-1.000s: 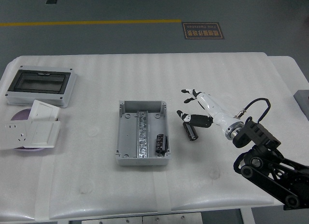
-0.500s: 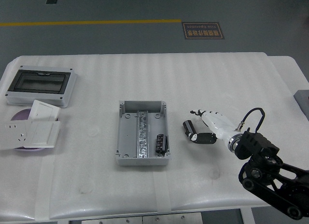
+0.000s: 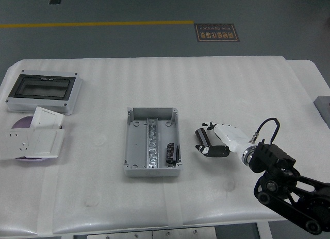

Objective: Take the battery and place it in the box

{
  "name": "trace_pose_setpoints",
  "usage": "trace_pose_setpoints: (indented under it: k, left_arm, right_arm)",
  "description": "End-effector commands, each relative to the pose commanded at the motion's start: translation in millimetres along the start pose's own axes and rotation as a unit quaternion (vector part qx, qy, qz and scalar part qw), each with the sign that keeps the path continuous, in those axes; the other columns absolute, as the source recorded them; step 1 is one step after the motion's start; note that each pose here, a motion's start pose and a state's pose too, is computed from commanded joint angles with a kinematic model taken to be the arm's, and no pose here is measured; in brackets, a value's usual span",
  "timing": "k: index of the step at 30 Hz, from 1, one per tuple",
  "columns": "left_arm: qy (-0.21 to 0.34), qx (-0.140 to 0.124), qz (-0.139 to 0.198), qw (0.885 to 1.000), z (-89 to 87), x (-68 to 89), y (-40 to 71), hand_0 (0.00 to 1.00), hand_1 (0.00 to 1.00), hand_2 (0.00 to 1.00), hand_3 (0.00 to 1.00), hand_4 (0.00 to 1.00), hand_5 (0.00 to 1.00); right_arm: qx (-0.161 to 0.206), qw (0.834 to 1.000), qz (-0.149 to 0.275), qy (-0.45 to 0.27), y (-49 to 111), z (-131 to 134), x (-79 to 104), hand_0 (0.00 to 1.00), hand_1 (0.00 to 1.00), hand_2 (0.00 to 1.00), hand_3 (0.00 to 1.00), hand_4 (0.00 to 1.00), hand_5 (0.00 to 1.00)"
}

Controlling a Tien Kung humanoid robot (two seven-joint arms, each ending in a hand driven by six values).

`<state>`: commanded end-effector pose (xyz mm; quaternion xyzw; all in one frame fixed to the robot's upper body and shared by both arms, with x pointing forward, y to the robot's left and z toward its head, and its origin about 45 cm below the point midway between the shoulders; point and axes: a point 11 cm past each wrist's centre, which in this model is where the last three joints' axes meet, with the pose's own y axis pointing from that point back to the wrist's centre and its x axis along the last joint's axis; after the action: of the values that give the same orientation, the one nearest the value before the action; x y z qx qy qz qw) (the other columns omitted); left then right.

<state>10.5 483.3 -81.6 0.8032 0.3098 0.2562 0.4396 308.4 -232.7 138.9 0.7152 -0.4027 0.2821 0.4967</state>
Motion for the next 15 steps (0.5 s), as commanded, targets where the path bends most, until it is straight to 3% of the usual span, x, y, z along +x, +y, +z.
trace_pose_setpoints:
  k: [15]
  left_arm:
    - [-0.002,-0.004,-0.002,1.0,1.2,1.1,0.5,0.638,0.578,0.54,0.587,0.383,0.002]
  right_arm:
    - [0.018,0.998,-0.028,0.05,6.2,10.1,16.7,0.998,0.869,0.793,0.957,0.737,0.583]
